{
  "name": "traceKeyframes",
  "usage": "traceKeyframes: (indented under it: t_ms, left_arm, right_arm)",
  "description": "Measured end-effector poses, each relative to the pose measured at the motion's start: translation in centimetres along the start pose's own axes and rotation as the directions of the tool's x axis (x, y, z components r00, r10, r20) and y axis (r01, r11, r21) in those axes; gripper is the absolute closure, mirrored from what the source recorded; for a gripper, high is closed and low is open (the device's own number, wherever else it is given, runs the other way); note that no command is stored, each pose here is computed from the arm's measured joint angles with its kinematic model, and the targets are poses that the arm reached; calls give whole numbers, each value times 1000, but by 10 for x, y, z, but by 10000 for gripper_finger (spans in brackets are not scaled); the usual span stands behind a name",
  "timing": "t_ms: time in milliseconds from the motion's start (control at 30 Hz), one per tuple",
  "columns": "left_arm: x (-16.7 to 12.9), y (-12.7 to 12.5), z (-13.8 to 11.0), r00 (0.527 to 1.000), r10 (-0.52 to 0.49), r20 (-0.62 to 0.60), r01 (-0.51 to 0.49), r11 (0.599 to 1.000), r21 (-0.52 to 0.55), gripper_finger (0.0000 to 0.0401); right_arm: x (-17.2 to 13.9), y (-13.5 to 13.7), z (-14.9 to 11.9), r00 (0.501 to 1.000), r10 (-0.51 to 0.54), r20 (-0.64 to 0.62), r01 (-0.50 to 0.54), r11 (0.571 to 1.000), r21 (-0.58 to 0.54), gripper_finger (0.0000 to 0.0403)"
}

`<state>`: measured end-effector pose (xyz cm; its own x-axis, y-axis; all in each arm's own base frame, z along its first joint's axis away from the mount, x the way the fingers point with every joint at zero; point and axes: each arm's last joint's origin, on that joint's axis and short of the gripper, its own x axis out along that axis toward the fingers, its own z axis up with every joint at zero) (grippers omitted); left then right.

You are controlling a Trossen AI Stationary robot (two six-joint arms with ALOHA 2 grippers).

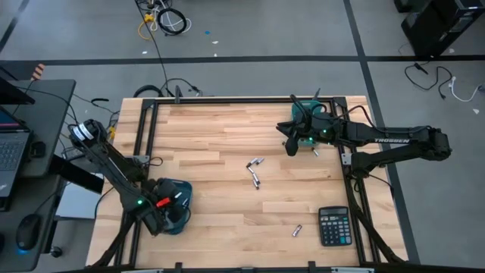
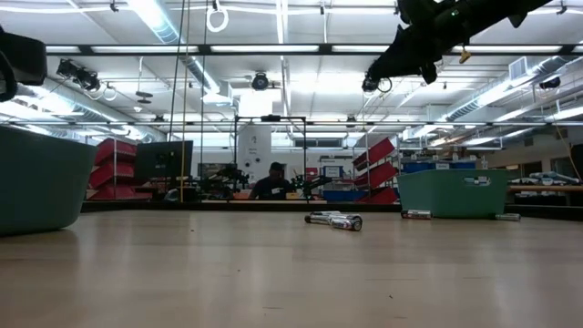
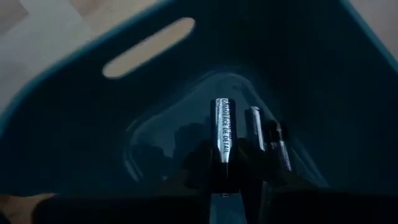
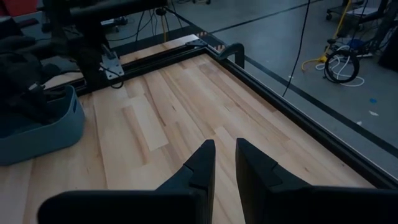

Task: Sort batteries
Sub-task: Put the silver battery into the blue bin

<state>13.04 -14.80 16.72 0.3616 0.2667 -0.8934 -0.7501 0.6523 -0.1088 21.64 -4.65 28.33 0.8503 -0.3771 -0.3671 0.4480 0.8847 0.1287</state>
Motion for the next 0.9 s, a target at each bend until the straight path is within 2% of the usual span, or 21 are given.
traceKeyframes:
  t_ms: [200, 367, 533, 633, 700, 800, 900]
  left_arm:
    - [2, -1, 4, 1000, 11, 3, -11, 999, -31, 288]
    - [2, -2, 6, 1000, 12, -8, -12, 999, -40, 255]
    - [-23, -17, 16, 997, -81, 3, 81, 997, 18, 249]
    - [-48, -32, 29, 978, -182, 105, 171, 979, 110, 250]
    - [-69, -40, 42, 946, -247, 210, 207, 959, 195, 250]
    - [-91, -43, 71, 905, -233, 356, 148, 957, 250, 250]
    - [-102, -43, 103, 890, -208, 406, 82, 948, 306, 250]
  right_arm:
    - [0, 0, 0, 1000, 0, -1, 0, 1000, 0, 353]
    - [0, 0, 0, 1000, 1, 0, -1, 1000, 0, 353]
    - [2, 0, -3, 1000, -5, -25, 5, 1000, 9, 353]
    - [9, 1, -7, 999, -11, -52, 13, 1000, 26, 353]
    - [16, 1, -11, 996, -19, -84, 21, 1000, 20, 353]
    - [29, 4, -9, 992, -29, -121, 30, 999, 10, 353]
    - [41, 7, -1, 984, -50, -171, 49, 999, -8, 353]
